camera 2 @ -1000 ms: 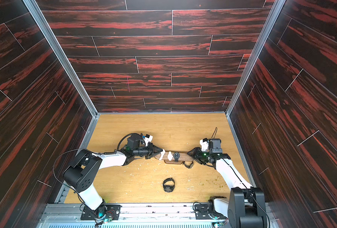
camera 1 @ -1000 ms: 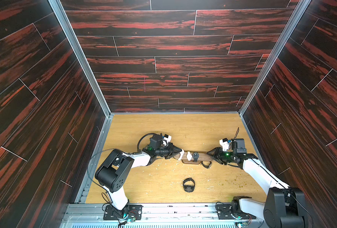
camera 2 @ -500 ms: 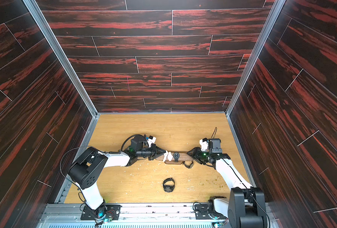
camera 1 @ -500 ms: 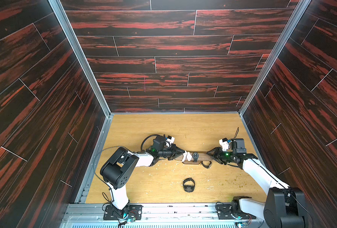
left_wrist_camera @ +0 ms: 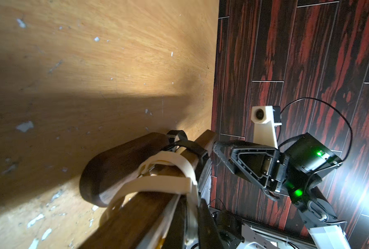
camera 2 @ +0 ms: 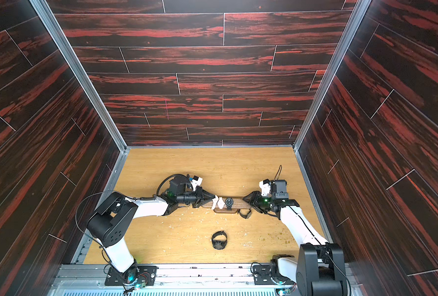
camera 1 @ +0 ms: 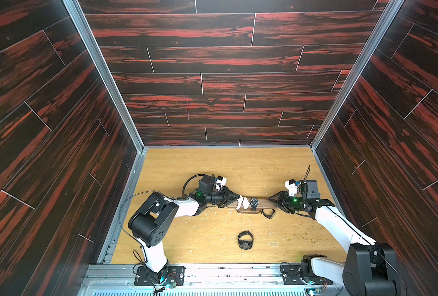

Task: Place watch on stand
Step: Place the watch on the stand.

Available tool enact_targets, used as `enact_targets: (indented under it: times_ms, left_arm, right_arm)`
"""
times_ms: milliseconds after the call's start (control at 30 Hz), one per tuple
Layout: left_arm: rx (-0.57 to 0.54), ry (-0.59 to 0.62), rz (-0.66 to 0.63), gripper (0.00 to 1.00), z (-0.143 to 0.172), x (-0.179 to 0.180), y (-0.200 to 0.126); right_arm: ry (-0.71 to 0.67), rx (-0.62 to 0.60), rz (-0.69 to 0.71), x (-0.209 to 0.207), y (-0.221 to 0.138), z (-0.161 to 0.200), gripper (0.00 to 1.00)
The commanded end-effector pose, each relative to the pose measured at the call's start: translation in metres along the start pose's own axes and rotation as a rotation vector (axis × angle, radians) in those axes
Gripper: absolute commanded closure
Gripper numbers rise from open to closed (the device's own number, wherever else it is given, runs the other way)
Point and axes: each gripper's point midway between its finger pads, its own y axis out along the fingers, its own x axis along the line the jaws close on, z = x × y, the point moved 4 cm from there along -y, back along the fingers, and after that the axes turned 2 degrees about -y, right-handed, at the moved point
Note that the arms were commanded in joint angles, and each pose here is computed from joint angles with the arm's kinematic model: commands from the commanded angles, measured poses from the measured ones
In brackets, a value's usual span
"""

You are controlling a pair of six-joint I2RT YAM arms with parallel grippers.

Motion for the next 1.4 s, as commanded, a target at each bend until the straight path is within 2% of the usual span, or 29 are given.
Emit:
enact_targets:
  times_ms: [0,400,1000,1367]
  left_arm:
    - [-0.015,0.086,0.058,0.97,0.000,-0.033,-0.008]
    - [-0.002,0.086,0.051,0.97,0.006,-0.030,-0.005]
    - [0.019,0.078,0.006,0.96,0.029,-0.006,0.000]
    - [0.038,0.112,-0.024,0.96,0.025,-0.010,0.003]
  right_arm:
    - [0.022,0.027,0.032,-0.005,0.001,0.008,0.52]
    - [0.017,0.023,0.039,-0.003,-0.001,0.008,0.52]
    - [0.021,0.031,0.044,-0.006,0.001,0.010,0.52]
    - [0.020,0.030,0.045,-0.006,0.000,0.012,0.52]
